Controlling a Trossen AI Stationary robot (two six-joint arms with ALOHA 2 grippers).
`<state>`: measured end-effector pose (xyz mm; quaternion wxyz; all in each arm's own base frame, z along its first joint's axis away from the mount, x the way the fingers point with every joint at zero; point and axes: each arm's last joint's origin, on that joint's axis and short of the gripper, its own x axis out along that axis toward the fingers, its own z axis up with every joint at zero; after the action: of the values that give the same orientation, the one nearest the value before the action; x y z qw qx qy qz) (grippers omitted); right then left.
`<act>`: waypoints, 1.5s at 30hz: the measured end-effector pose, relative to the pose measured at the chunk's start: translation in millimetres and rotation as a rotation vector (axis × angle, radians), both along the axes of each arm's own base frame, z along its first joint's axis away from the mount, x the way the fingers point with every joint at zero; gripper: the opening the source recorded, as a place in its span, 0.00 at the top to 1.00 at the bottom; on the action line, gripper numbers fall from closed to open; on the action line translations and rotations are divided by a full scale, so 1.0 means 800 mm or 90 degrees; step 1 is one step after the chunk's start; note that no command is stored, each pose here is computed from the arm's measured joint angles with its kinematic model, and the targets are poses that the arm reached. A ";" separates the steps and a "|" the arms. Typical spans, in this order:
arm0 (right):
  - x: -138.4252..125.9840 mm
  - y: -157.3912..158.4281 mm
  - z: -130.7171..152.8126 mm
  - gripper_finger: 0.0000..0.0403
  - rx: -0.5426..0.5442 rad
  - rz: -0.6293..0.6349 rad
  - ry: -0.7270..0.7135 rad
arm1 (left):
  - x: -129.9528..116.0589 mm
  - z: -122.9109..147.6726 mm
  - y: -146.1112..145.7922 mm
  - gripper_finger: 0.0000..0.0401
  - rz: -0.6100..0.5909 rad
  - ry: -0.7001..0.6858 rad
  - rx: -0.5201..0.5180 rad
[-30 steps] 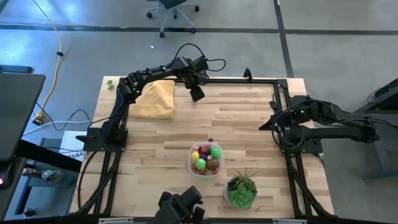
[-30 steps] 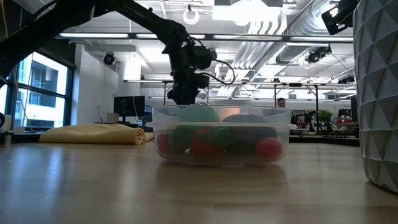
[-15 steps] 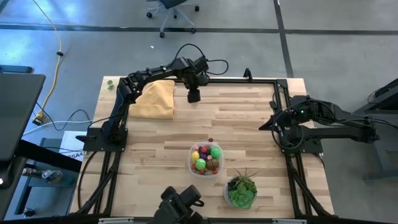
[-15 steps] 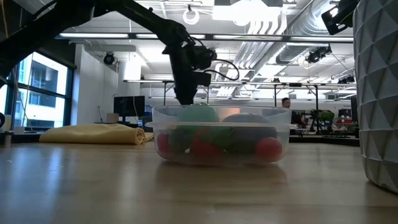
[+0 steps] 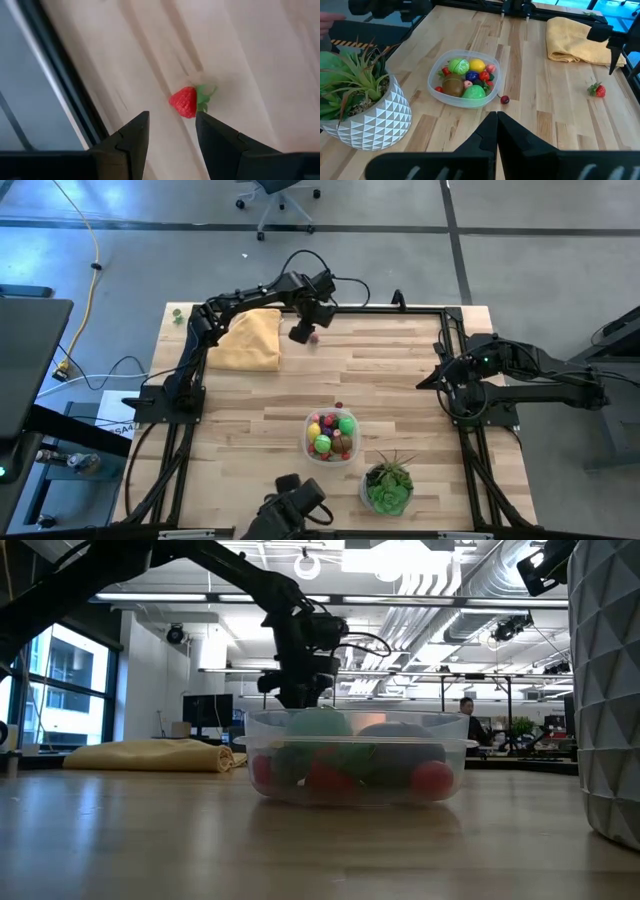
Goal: Pick and placing Produce into tupperware
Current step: Put the red strawberry into the transparent bin
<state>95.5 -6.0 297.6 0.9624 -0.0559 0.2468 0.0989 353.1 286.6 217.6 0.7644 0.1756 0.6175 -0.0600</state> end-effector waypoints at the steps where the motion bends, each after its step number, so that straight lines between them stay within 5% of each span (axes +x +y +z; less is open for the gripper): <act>1: 0.000 0.000 0.000 1.00 0.000 0.000 0.000 | 0.000 0.000 -0.001 0.62 -0.040 0.001 0.005; 8: 0.000 0.000 0.000 1.00 0.000 0.000 0.000 | 0.002 0.000 -0.002 0.62 -0.290 0.003 0.045; 15: 0.000 0.000 0.000 1.00 0.001 0.002 0.000 | 0.002 -0.003 -0.001 0.62 -0.393 0.023 0.069; 22: 0.000 0.000 0.000 1.00 0.001 0.001 0.000 | 0.002 -0.039 0.004 0.62 -0.407 0.098 0.047; 27: 0.000 0.000 0.000 1.00 0.001 0.001 0.000 | 0.007 -0.036 0.010 0.62 -0.395 0.092 0.090; 36: 0.000 0.000 0.000 1.00 0.001 0.001 0.000 | 0.010 -0.047 0.010 0.62 -0.365 0.094 0.075; 45: 0.000 0.000 0.000 1.00 0.000 0.000 0.000 | 0.011 -0.053 0.001 0.62 -0.447 0.117 0.052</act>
<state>95.6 -5.9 297.6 0.9623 -0.0559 0.2468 0.0992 361.6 287.1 174.9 0.6310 0.4015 0.5872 -0.3096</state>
